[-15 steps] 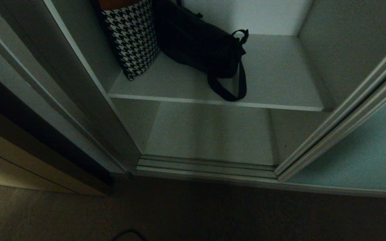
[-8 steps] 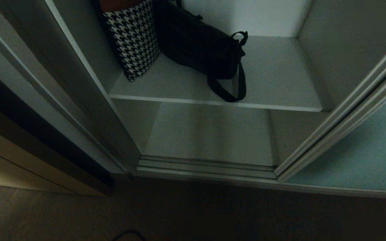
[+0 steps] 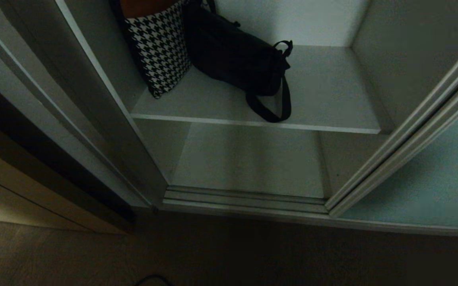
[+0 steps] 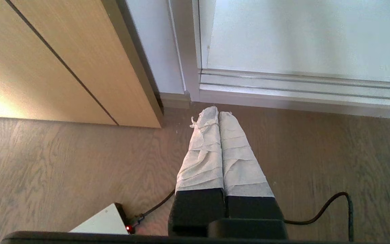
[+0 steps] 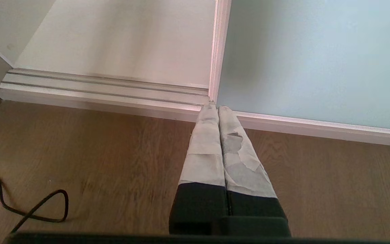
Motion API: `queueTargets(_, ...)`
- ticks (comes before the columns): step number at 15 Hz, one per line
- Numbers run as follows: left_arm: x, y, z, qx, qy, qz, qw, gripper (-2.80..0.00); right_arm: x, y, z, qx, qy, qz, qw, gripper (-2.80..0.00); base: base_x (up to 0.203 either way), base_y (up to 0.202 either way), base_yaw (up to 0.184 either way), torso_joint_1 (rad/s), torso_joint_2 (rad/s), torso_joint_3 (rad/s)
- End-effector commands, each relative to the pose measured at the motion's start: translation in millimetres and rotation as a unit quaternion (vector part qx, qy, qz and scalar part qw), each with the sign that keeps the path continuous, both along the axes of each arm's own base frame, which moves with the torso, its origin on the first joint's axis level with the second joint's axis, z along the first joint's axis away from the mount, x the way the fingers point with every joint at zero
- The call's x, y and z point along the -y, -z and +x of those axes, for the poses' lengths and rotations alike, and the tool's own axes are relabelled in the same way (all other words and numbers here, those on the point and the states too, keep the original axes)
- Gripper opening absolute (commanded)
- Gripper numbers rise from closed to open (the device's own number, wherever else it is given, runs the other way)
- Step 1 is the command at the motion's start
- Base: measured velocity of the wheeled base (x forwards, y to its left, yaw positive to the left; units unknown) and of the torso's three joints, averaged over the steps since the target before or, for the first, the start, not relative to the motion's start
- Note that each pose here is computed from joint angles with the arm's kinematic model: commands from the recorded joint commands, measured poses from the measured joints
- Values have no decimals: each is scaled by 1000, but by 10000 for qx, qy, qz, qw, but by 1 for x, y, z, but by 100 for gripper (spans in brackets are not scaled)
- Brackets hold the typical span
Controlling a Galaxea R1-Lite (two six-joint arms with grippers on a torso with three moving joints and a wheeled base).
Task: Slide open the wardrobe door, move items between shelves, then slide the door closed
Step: Close the door
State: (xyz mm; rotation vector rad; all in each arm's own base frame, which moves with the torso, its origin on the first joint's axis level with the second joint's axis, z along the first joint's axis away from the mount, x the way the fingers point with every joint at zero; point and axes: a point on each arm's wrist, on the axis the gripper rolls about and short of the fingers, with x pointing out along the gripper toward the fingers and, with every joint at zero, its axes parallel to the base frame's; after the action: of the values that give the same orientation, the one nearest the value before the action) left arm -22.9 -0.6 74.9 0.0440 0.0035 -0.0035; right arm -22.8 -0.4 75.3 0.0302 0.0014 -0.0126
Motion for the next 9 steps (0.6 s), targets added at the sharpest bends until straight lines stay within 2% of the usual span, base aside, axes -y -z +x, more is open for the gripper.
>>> queueTargets(1,0,0,0,-16,-2,2,10000,-280,0,0,0,8,-1,1,10000,-280,0,0,0,0,0,0)
queueTargets(9,0,0,0,-6,-17,-23,10000,-280,0,0,0,9,-1,-5,10000,-280,0,0,0,0,0,0)
